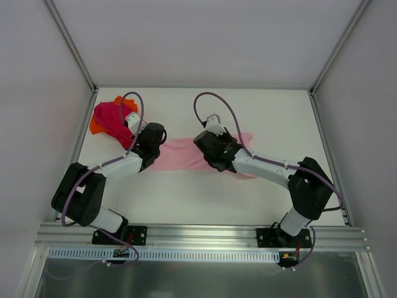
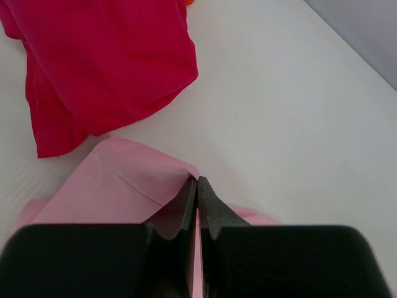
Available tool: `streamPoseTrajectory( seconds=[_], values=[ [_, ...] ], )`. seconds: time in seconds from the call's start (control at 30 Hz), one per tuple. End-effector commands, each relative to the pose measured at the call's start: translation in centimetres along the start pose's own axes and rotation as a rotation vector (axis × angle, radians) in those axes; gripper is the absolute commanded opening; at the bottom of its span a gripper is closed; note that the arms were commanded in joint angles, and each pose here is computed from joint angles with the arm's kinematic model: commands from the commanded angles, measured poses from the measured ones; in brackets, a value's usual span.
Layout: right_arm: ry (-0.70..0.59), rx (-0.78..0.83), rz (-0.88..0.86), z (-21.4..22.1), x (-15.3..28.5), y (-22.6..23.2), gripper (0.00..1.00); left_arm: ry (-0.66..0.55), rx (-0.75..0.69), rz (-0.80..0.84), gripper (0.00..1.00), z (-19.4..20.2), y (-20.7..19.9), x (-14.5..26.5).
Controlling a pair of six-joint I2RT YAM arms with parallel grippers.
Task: Fold and stack the t-shirts
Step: Fold the other side of the tshirt into a rectangle
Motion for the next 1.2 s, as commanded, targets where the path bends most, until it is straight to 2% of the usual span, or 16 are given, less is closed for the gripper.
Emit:
streamPoseTrajectory(
  seconds=[0.0,0.37,0.47,0.5,0.73,0.93,1.17],
  values=[
    [-0.052,-0.065,0.05,-3.0,0.4,-2.7,0.01,-0.052,0.024,0.031,0.0,-2.4,-1.9,-0.3],
    [-0.031,-0.109,0.141,-3.3,-2.9,-3.8,0.01,-0.079,0.012,-0.01,0.0,-4.0,-3.1,-2.3],
    [-0.001,-0.095,0.134,-3.1,-4.4,-3.7,0.01,-0.046,0.006,-0.02,0.0,-3.8,-3.8,-3.9],
    [0.013,-0.092,0.14,-3.0,-5.0,-4.0,0.01,-0.017,-0.023,-0.05,0.0,-2.5,-3.3,-4.9],
    [0.033,-0.088,0.108,-3.4,-7.5,-3.2,0.01,0.019,-0.044,-0.089,0.0,-0.6,-3.0,-7.2],
    [0.062,-0.031,0.155,-3.5,-9.1,-3.5,0.01,0.019,-0.034,-0.098,0.0,-1.3,-3.4,-8.4],
    [0.077,-0.035,0.159,-3.4,-10.4,-3.8,0.01,0.015,-0.044,-0.118,0.0,-1.5,-3.5,-9.2]
  ],
)
Point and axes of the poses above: each gripper's point midway between its finger pads, its own x axis back along the fingers, its own y axis along the line the jaws close on, z = x × y, the point moved 1 cm from there along x, back along the fingers
